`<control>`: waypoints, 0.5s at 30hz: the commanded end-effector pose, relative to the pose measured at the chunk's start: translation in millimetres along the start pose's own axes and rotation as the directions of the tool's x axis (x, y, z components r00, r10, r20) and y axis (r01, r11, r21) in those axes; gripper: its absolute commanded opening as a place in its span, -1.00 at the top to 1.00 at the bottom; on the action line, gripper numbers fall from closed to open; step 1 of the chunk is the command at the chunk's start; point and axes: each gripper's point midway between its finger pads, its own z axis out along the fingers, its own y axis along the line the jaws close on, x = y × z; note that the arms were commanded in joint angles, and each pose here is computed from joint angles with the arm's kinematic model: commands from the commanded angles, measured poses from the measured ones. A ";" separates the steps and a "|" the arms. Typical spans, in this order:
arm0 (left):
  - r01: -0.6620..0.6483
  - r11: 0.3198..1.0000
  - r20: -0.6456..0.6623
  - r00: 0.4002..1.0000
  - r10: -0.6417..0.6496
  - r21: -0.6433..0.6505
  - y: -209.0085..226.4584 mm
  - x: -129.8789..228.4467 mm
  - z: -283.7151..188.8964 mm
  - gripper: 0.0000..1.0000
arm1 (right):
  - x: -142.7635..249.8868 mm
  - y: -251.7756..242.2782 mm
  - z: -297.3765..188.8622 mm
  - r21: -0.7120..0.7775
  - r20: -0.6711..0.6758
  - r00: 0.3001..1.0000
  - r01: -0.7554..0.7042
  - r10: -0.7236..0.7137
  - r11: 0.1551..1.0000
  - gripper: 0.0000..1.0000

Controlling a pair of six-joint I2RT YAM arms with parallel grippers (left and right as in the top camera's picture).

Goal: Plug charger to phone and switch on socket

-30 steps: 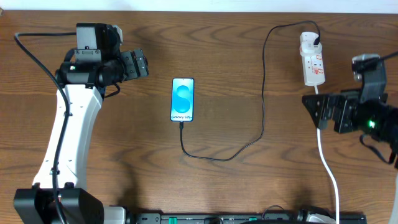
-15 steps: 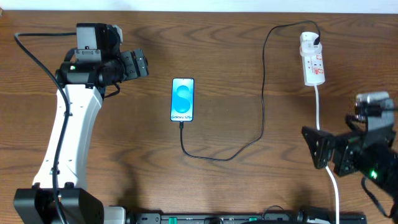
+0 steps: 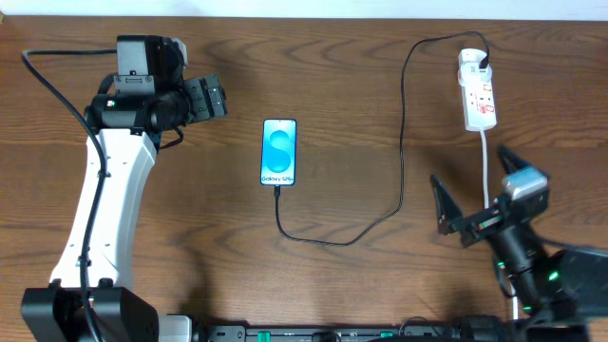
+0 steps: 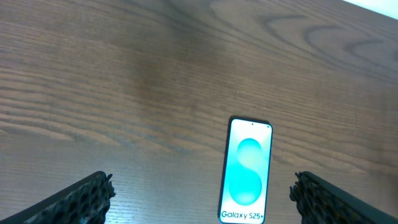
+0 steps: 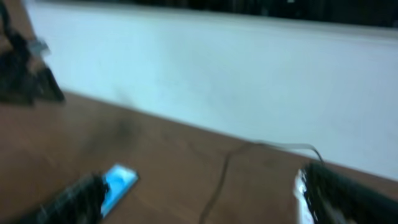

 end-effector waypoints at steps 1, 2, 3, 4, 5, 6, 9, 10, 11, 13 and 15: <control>-0.008 1.000 0.016 1.000 0.008 -0.009 2.0 -3.7 -4.5 -0.90 | 32.0 -13.7 -2.0 0.104 0.036 0.997 -0.072 0.069 0.992 -0.99; -0.008 1.000 0.016 1.000 0.008 -0.009 2.0 -3.7 -4.5 -0.90 | 41.0 -18.1 -3.2 0.136 0.050 0.997 -0.070 0.064 0.988 -0.99; -0.008 1.000 0.016 1.000 0.008 -0.009 2.0 -3.7 -4.5 -0.90 | 50.1 -21.7 -4.3 0.163 0.055 0.996 -0.071 0.063 0.984 -0.98; -0.008 1.000 0.017 1.000 0.008 -0.009 1.9 -4.0 -4.6 -0.90 | 61.6 -25.4 -5.5 0.192 0.056 0.996 -0.073 0.063 0.979 -0.98; -0.008 1.000 0.016 1.000 0.008 -0.009 2.0 -3.8 -4.5 -0.90 | 73.0 -28.7 -6.7 0.216 0.055 0.996 -0.074 0.064 0.974 -0.99; -0.008 1.000 0.016 1.000 0.008 -0.009 2.0 -3.7 -4.5 -0.90 | 81.7 -30.4 -7.6 0.230 0.054 0.996 -0.075 0.064 0.970 -0.99; -0.008 1.000 0.016 1.000 0.008 -0.009 2.0 -3.7 -4.5 -0.90 | 113.1 -31.7 -8.3 0.248 0.053 0.997 -0.076 0.065 0.966 -0.98; -0.008 1.000 0.016 1.000 0.008 -0.009 2.0 -3.7 -4.5 -0.90 | 118.2 -31.5 -8.0 0.248 0.054 0.996 -0.076 0.064 0.966 -0.99; -0.008 1.000 0.016 1.000 0.008 -0.009 2.0 -3.7 -4.5 -0.90 | 126.0 -31.5 -7.4 0.249 0.057 0.996 -0.075 0.063 0.966 -0.99; -0.008 1.000 0.016 1.000 0.008 -0.009 2.0 -3.8 -4.5 -0.90 | 137.6 -31.8 -5.0 0.250 0.059 0.996 -0.075 0.062 0.965 -0.99; -0.008 1.000 0.016 1.000 0.008 -0.009 2.0 -3.7 -4.5 -0.90 | 150.8 -31.8 -4.0 0.254 0.020 0.997 -0.077 0.075 0.964 -0.98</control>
